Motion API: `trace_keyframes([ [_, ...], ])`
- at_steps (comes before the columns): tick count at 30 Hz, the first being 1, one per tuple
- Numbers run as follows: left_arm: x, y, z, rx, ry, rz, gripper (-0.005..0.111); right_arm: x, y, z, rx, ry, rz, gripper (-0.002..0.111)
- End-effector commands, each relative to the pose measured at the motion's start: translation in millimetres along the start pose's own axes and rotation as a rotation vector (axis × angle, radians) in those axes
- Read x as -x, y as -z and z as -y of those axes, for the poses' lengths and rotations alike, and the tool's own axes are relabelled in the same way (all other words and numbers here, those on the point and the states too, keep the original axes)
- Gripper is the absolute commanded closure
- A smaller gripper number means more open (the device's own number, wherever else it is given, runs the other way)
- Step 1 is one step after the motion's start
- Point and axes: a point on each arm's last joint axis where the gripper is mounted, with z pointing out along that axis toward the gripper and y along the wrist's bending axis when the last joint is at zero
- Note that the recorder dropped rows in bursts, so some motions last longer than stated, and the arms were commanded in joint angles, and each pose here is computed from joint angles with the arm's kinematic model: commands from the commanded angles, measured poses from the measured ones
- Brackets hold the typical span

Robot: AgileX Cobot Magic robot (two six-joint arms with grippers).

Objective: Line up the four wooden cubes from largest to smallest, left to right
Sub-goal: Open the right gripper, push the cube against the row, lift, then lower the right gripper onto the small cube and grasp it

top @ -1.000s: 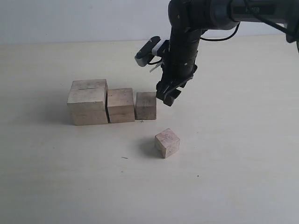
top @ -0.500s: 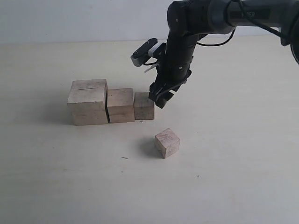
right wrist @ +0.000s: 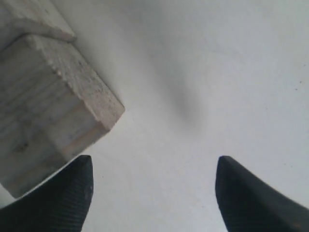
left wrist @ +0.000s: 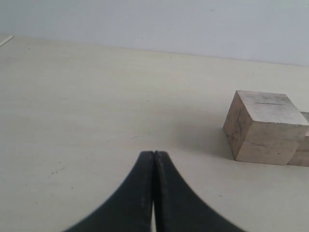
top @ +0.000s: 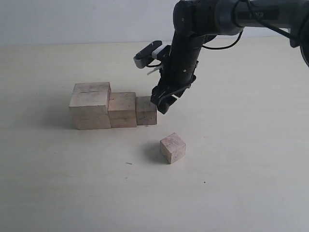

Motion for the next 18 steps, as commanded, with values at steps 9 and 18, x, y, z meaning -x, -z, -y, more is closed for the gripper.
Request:
trace_keyframes([
  [9,0,0,0.1,-0.002,0.006,0.014,0.107,-14,124,-21,-0.021,-0.34,0.074,0.058],
  [18,0,0,0.1,-0.002,0.006,0.014,0.107,-4,124,-76,0.078,-0.297,0.049,0.108],
])
